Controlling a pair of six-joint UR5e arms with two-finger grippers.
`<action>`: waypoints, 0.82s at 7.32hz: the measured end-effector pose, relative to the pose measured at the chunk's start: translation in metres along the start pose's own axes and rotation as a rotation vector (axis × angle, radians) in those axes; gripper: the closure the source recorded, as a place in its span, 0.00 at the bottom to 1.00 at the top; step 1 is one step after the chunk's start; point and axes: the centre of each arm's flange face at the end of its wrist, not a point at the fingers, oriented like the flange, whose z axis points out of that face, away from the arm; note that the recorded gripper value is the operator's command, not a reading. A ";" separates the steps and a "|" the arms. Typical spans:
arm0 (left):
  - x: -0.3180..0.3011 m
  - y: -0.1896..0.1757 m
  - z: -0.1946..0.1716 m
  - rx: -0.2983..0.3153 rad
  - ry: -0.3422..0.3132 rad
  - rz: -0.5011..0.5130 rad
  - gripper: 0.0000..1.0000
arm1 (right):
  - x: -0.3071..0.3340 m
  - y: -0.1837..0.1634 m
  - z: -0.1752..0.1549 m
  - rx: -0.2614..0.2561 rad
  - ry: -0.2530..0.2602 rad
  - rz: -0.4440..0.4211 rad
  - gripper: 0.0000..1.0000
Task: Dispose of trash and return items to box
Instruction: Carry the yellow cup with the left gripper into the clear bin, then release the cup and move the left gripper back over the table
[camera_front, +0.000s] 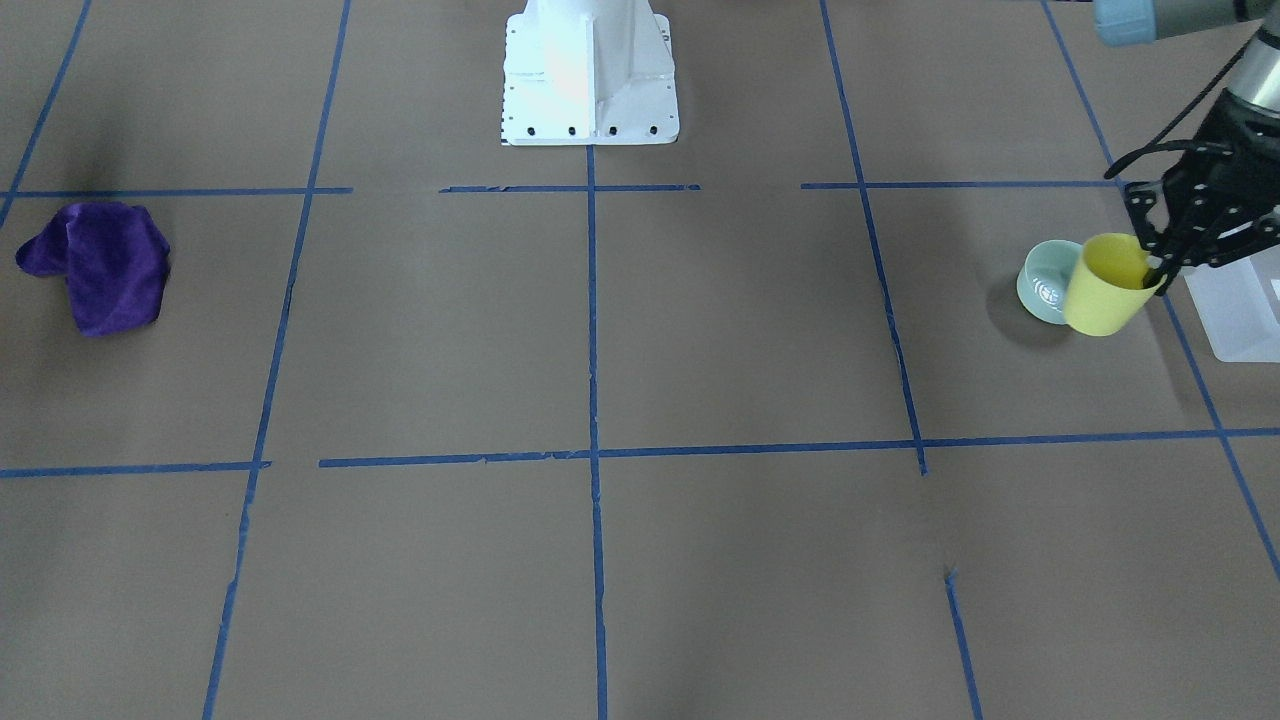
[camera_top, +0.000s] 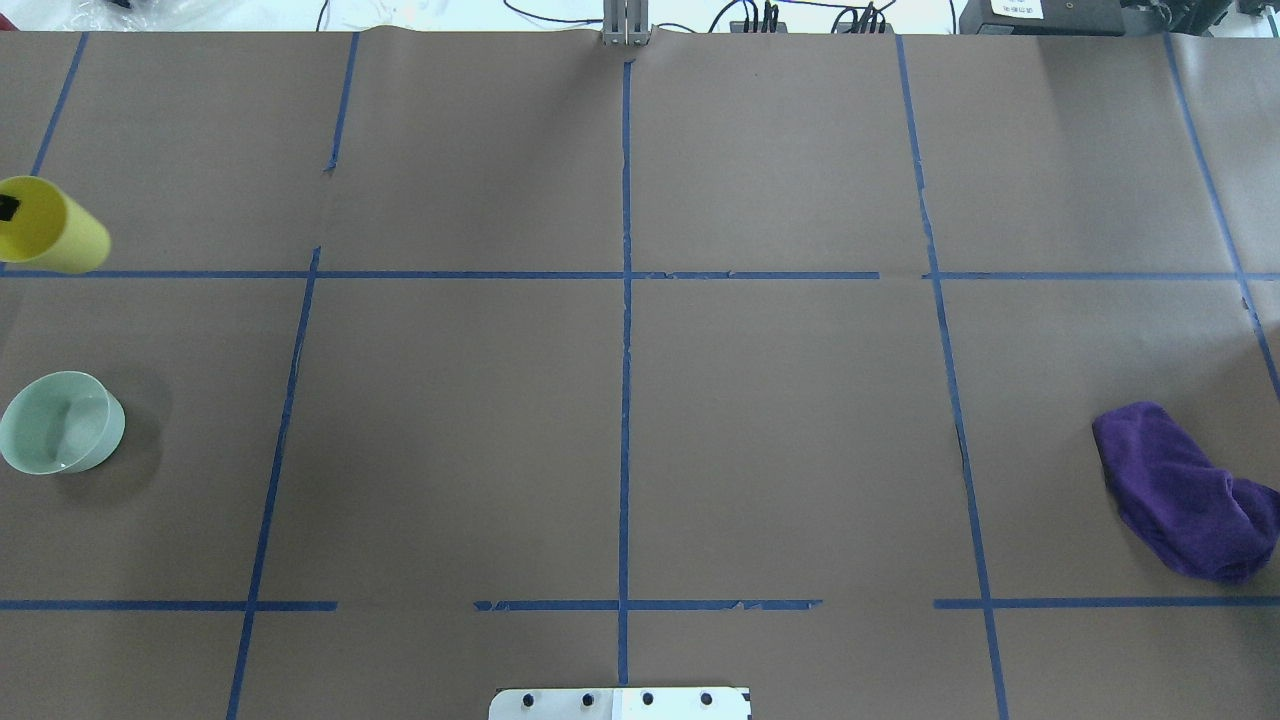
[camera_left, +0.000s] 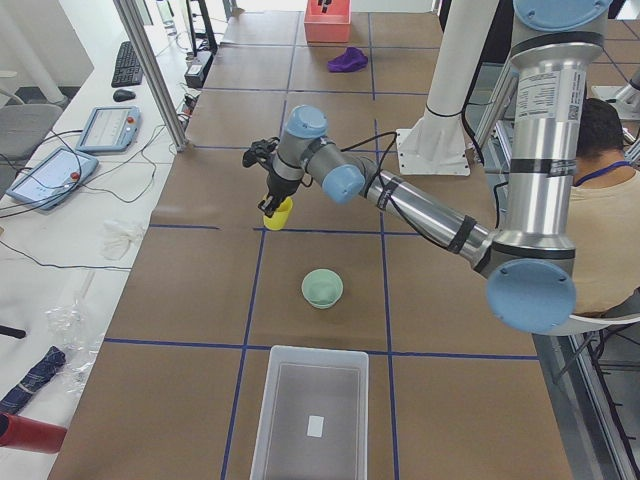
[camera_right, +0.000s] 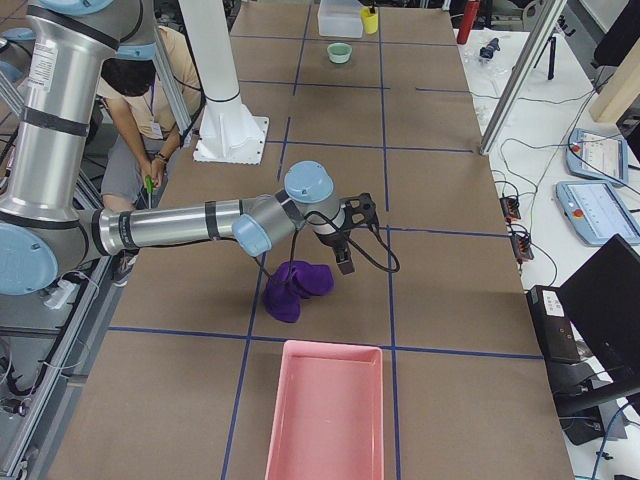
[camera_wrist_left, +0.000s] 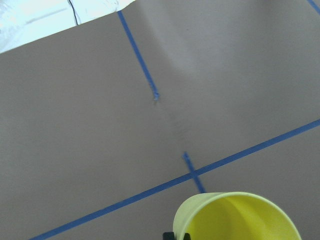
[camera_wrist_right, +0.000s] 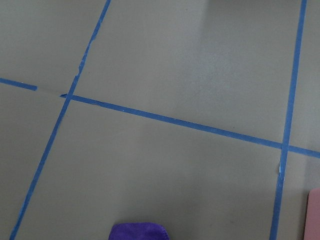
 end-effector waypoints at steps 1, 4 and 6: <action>-0.052 0.041 -0.010 -0.029 -0.018 0.077 1.00 | -0.001 0.000 0.001 -0.001 0.001 -0.003 0.00; -0.182 0.160 -0.013 -0.128 -0.071 0.224 1.00 | -0.002 0.000 0.003 -0.003 0.001 -0.007 0.00; -0.207 0.226 0.007 -0.148 -0.071 0.266 1.00 | -0.002 0.000 0.003 -0.004 0.001 -0.008 0.00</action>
